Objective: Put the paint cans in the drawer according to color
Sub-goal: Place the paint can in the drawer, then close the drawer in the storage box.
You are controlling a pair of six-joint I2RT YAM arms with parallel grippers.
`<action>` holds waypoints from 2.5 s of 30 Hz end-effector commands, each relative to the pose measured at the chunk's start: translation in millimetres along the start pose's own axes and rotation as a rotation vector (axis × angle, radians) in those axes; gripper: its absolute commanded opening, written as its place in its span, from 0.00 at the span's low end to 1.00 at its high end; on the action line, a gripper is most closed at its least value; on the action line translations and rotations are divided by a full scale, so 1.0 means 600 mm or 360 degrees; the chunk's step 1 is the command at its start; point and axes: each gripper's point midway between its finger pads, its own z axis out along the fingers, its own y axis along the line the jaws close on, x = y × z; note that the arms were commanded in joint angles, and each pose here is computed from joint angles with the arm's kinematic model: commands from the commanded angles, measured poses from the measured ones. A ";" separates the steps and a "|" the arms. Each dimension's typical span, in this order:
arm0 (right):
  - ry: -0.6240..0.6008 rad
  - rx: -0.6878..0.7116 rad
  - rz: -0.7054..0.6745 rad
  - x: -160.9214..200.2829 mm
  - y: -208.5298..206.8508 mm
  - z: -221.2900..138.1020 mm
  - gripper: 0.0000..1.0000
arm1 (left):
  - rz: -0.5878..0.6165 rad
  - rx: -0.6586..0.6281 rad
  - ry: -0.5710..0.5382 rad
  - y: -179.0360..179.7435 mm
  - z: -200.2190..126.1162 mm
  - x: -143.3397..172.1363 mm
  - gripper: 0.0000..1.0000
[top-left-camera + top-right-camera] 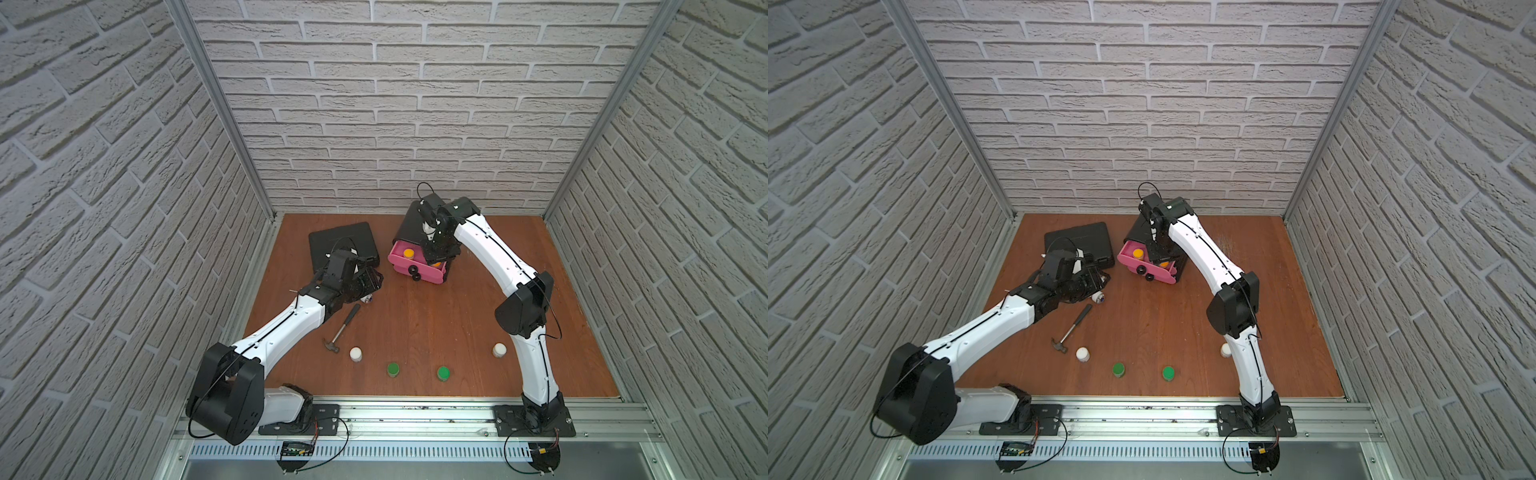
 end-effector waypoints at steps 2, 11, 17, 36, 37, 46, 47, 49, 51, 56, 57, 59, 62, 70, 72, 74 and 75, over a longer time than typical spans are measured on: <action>-0.0076 -0.0002 0.0008 -0.009 -0.010 -0.030 0.40 | 0.0094 0.0171 -0.0043 -0.061 0.023 -0.026 0.60; -0.0122 -0.0054 0.0031 -0.011 -0.015 -0.057 0.53 | 0.0200 0.0387 0.0026 -0.141 0.078 -0.020 0.57; -0.0234 -0.0108 0.0070 -0.014 -0.023 -0.107 0.53 | 0.0206 0.0432 0.0029 -0.164 0.098 -0.014 0.55; -0.0430 -0.0177 0.0542 0.168 -0.154 -0.153 0.52 | 0.0256 0.0406 -0.0087 -0.175 0.110 -0.019 0.44; -0.0419 -0.0174 0.0569 0.180 -0.160 -0.145 0.52 | 0.0256 0.0407 -0.0088 -0.176 0.112 -0.021 0.44; -0.0223 -0.0100 0.0773 0.290 -0.195 -0.061 0.51 | 0.0266 0.0426 -0.0117 -0.185 0.124 -0.038 0.41; -0.0219 -0.0101 0.0791 0.296 -0.197 -0.056 0.51 | 0.0268 0.0429 -0.0118 -0.187 0.126 -0.040 0.41; -0.0217 -0.0109 0.0827 0.305 -0.199 -0.048 0.51 | 0.0271 0.0440 -0.0124 -0.193 0.131 -0.045 0.41; -0.0199 -0.0119 0.0855 0.313 -0.200 -0.039 0.51 | 0.0275 0.0452 -0.0132 -0.200 0.136 -0.053 0.40; -0.0176 -0.0120 0.0877 0.323 -0.200 -0.032 0.51 | 0.0277 0.0465 -0.0138 -0.209 0.148 -0.068 0.40; -0.0176 -0.0117 0.0881 0.324 -0.202 -0.031 0.51 | 0.0276 0.0467 -0.0139 -0.209 0.151 -0.070 0.40; -0.0178 -0.0114 0.0885 0.325 -0.203 -0.033 0.51 | 0.0271 0.0471 -0.0142 -0.211 0.153 -0.075 0.39; -0.0177 -0.0108 0.0885 0.328 -0.204 -0.035 0.51 | 0.0275 0.0477 -0.0148 -0.214 0.155 -0.077 0.39; -0.0172 -0.0097 0.0892 0.332 -0.208 -0.036 0.51 | 0.0276 0.0482 -0.0151 -0.217 0.165 -0.077 0.38; -0.0176 -0.0093 0.0898 0.332 -0.209 -0.036 0.51 | 0.0275 0.0484 -0.0151 -0.217 0.167 -0.078 0.37; -0.0179 -0.0094 0.0902 0.332 -0.210 -0.037 0.51 | 0.0273 0.0481 -0.0154 -0.217 0.169 -0.079 0.36; -0.0180 -0.0094 0.0907 0.333 -0.210 -0.038 0.51 | 0.0272 0.0478 -0.0158 -0.216 0.171 -0.080 0.36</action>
